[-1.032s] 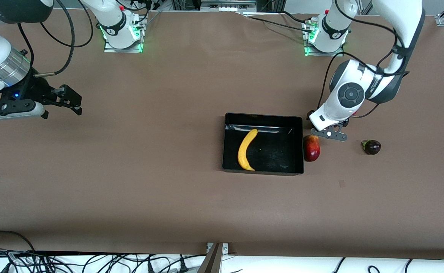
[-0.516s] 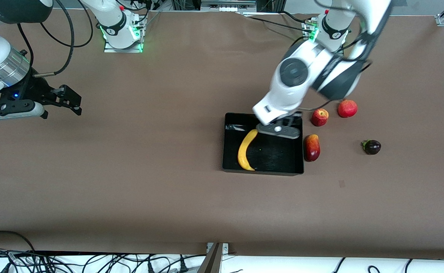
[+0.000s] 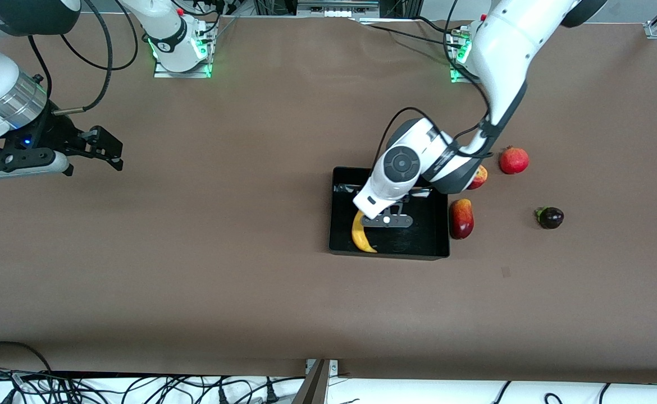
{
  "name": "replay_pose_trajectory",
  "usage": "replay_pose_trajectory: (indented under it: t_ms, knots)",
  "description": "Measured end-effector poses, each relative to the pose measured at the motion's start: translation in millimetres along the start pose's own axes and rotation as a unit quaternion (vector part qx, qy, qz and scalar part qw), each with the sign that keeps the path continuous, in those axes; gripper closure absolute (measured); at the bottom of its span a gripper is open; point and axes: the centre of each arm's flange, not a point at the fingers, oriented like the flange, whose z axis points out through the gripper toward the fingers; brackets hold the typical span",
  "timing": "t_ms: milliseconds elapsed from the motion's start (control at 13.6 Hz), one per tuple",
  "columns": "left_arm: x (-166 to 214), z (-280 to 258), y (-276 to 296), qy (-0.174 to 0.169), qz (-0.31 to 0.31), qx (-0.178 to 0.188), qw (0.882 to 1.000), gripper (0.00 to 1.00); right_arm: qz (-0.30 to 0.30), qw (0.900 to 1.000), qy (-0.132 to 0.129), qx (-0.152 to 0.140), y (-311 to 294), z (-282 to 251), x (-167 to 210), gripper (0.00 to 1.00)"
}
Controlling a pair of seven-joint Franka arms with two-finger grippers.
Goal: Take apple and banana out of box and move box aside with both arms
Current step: 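Move the left gripper back into the tray and grasp the banana, then lift the banana out and lay it beside the mango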
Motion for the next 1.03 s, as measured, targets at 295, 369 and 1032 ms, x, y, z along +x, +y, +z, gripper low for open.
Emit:
replay_pose_trajectory:
  t_ms: [295, 369, 1032]
  knots:
    - [-2.5, 31.8, 8.3, 0.004, -0.001, -0.018, 1.0, 0.0, -0.002, 1.0, 0.0, 0.0, -2.1, 0.2, -0.1, 0.0]
    - [-1.6, 36.4, 7.2, 0.003, -0.002, -0.019, 1.0, 0.0, -0.002, 1.0, 0.0, 0.0, -2.2, 0.2, -0.1, 0.0]
    - [3.3, 38.6, 2.1, 0.011, 0.002, -0.013, 1.0, 0.62, -0.003, 1.0, 0.0, 0.0, -3.0, 0.3, -0.1, 0.0]
